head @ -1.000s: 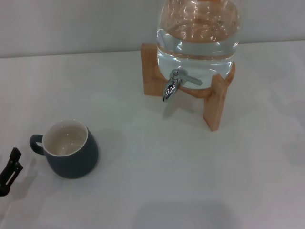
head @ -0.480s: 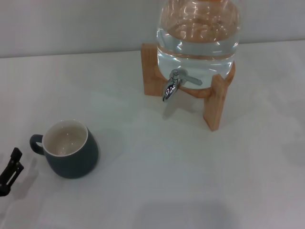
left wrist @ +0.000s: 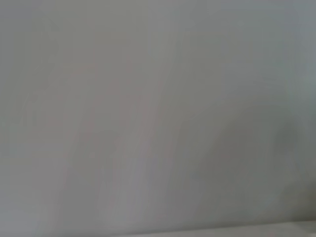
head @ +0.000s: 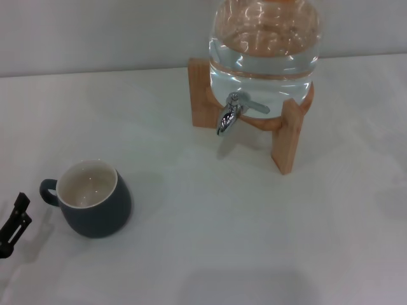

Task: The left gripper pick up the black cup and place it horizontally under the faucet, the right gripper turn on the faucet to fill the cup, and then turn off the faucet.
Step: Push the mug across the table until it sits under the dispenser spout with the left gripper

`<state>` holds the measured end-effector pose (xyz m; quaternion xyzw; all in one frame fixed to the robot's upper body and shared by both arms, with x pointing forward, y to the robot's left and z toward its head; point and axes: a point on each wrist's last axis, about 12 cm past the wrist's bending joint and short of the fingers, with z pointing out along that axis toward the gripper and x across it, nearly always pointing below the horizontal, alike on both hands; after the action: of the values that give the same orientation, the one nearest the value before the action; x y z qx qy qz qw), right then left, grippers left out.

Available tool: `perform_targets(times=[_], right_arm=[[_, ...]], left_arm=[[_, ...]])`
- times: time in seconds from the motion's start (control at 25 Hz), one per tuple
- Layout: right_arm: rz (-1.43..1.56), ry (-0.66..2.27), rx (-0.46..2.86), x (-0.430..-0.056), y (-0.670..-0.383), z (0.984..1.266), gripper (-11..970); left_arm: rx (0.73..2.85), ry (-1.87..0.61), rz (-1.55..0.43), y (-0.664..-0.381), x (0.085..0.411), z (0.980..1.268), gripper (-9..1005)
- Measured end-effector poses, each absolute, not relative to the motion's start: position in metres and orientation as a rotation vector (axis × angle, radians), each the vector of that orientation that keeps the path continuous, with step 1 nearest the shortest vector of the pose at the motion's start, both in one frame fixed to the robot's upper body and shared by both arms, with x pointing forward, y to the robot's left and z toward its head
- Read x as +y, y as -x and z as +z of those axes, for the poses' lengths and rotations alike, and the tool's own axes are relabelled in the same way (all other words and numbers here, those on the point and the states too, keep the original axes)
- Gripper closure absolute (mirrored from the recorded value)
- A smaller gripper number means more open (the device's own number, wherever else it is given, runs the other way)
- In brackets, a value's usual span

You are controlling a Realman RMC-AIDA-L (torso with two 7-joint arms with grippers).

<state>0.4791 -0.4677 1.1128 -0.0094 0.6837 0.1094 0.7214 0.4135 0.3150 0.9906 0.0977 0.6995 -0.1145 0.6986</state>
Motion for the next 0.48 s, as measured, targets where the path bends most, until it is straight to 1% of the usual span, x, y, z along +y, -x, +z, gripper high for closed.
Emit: perform_targets(times=[0.48], right_arm=[[0.244,0.025,1.512,-0.466,-0.4817,1.113,120]], left_arm=[[1.646,-0.214,-0.247,-0.4213,0.3124,0.9813,107]])
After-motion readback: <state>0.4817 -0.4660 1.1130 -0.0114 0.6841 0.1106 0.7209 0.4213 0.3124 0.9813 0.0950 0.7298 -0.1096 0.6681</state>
